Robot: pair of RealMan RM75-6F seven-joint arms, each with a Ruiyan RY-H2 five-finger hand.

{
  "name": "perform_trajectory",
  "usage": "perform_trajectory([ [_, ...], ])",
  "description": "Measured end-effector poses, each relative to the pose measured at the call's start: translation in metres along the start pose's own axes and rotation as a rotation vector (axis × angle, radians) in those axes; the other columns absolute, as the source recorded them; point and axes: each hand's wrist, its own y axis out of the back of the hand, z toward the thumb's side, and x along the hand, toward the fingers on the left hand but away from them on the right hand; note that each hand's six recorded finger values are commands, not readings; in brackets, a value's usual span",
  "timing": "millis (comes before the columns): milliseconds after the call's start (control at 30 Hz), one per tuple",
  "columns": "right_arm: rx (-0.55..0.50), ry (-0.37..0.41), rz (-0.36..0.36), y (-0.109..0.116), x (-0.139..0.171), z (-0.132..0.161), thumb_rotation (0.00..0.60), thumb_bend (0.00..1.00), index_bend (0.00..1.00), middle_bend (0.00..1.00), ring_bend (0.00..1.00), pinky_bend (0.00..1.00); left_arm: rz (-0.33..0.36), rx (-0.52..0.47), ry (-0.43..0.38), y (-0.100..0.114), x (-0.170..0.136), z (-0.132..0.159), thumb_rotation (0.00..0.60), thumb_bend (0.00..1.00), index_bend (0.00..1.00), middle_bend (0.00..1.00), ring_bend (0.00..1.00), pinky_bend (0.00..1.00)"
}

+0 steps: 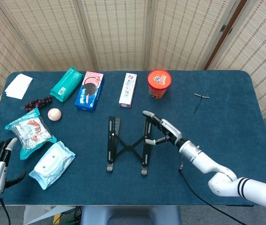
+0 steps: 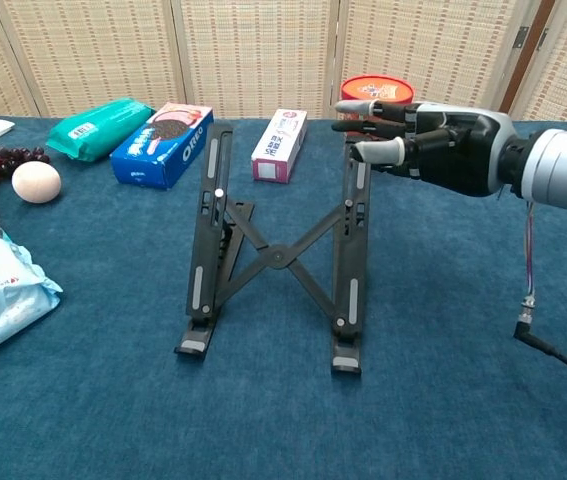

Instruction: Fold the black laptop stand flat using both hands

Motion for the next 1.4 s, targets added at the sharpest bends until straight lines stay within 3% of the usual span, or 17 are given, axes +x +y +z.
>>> perform_trajectory([
  [200,-0.069,0.047,0.011,-0.004,0.000,0.005,0.600,0.17,0.00,0.20,0.00,0.13,0.003,0.000,0.005,0.001,-0.002,0.000,0.600,0.18,0.05,0.07,0.05,0.00],
  [433,-0.086,0.130,0.070,-0.015,0.018,0.019,0.600,0.17,0.00,0.20,0.00,0.14,0.002,0.003,0.003,0.001,-0.002,0.001,0.600,0.18,0.05,0.07,0.05,0.00],
  [767,-0.064,0.208,0.183,-0.047,0.064,0.038,0.600,0.17,0.00,0.19,0.00,0.14,-0.005,0.014,-0.001,-0.001,-0.002,0.002,0.600,0.18,0.05,0.07,0.05,0.00],
  [1067,-0.025,0.222,0.241,-0.074,0.094,0.041,0.600,0.17,0.00,0.18,0.00,0.14,-0.006,0.016,-0.005,-0.002,-0.003,0.001,0.600,0.18,0.05,0.07,0.05,0.00],
  [1400,0.033,0.227,0.249,-0.083,0.112,0.042,0.600,0.17,0.00,0.16,0.00,0.14,-0.001,0.015,-0.004,-0.001,-0.004,-0.001,0.600,0.18,0.05,0.07,0.05,0.00],
])
